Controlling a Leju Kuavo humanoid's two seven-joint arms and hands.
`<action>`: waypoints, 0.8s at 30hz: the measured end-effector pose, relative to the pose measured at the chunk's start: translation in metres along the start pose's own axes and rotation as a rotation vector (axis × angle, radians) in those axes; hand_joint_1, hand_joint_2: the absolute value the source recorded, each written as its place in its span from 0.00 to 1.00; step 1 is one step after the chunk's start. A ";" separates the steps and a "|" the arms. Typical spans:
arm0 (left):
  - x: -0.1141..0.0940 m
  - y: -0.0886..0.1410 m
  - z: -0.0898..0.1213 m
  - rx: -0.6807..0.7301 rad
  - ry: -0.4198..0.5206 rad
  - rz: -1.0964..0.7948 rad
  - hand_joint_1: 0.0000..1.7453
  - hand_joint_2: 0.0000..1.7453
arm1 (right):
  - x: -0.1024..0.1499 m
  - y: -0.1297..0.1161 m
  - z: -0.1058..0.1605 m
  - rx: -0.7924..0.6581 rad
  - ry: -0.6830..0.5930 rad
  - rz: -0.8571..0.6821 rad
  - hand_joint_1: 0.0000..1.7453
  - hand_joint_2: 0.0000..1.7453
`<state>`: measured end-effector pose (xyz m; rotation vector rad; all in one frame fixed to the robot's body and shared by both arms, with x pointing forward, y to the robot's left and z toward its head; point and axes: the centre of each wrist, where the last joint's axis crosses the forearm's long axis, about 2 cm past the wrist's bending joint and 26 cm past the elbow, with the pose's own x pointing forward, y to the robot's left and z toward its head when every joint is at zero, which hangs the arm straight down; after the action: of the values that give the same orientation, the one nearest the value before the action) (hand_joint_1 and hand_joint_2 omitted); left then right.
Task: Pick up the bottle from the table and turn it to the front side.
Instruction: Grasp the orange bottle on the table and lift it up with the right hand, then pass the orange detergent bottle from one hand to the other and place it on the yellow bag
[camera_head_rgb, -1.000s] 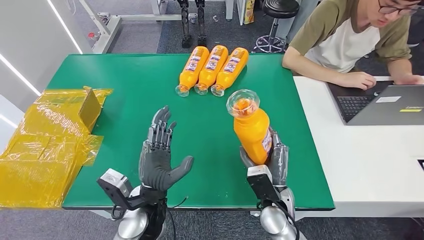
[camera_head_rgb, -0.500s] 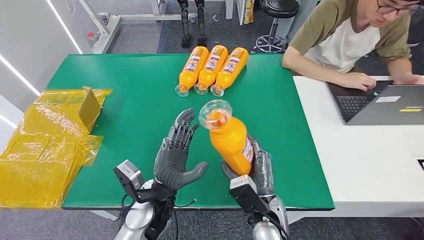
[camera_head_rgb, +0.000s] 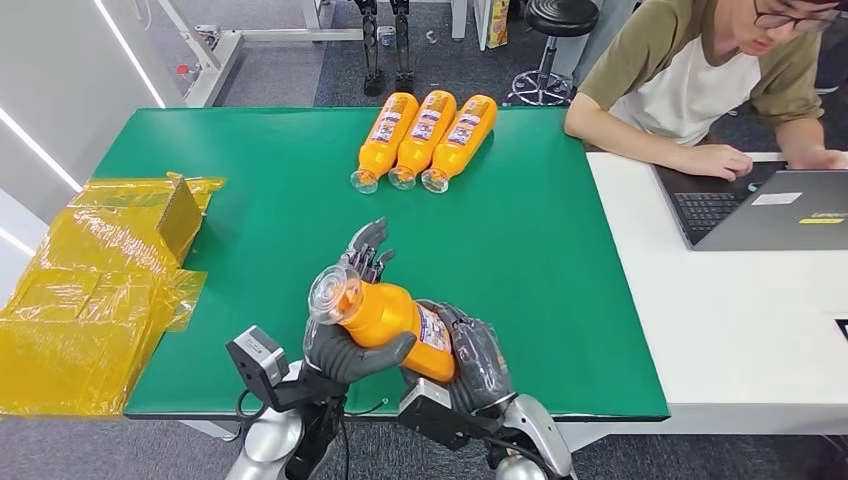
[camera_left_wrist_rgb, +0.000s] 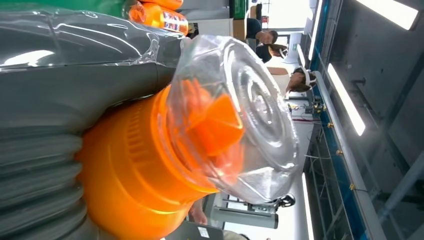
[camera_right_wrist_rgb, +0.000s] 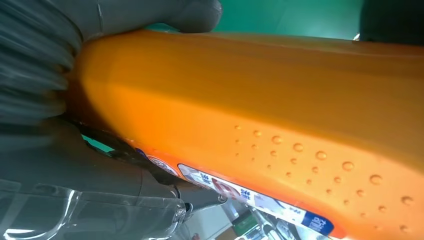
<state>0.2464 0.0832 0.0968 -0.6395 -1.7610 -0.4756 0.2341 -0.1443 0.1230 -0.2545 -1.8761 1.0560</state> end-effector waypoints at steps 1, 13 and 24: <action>0.000 0.000 0.000 0.002 -0.002 0.000 0.25 1.00 | 0.000 0.000 0.000 0.003 0.001 0.002 0.68 1.00; 0.004 -0.007 0.001 -0.007 -0.028 0.027 1.00 1.00 | -0.002 0.001 -0.002 -0.001 0.042 0.038 0.77 1.00; 0.005 -0.009 -0.002 -0.005 -0.037 0.038 1.00 1.00 | 0.000 0.001 -0.003 -0.006 0.042 0.051 0.76 1.00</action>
<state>0.2409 0.0765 0.1024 -0.6878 -1.7795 -0.4448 0.2363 -0.1418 0.1225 -0.3274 -1.8438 1.0711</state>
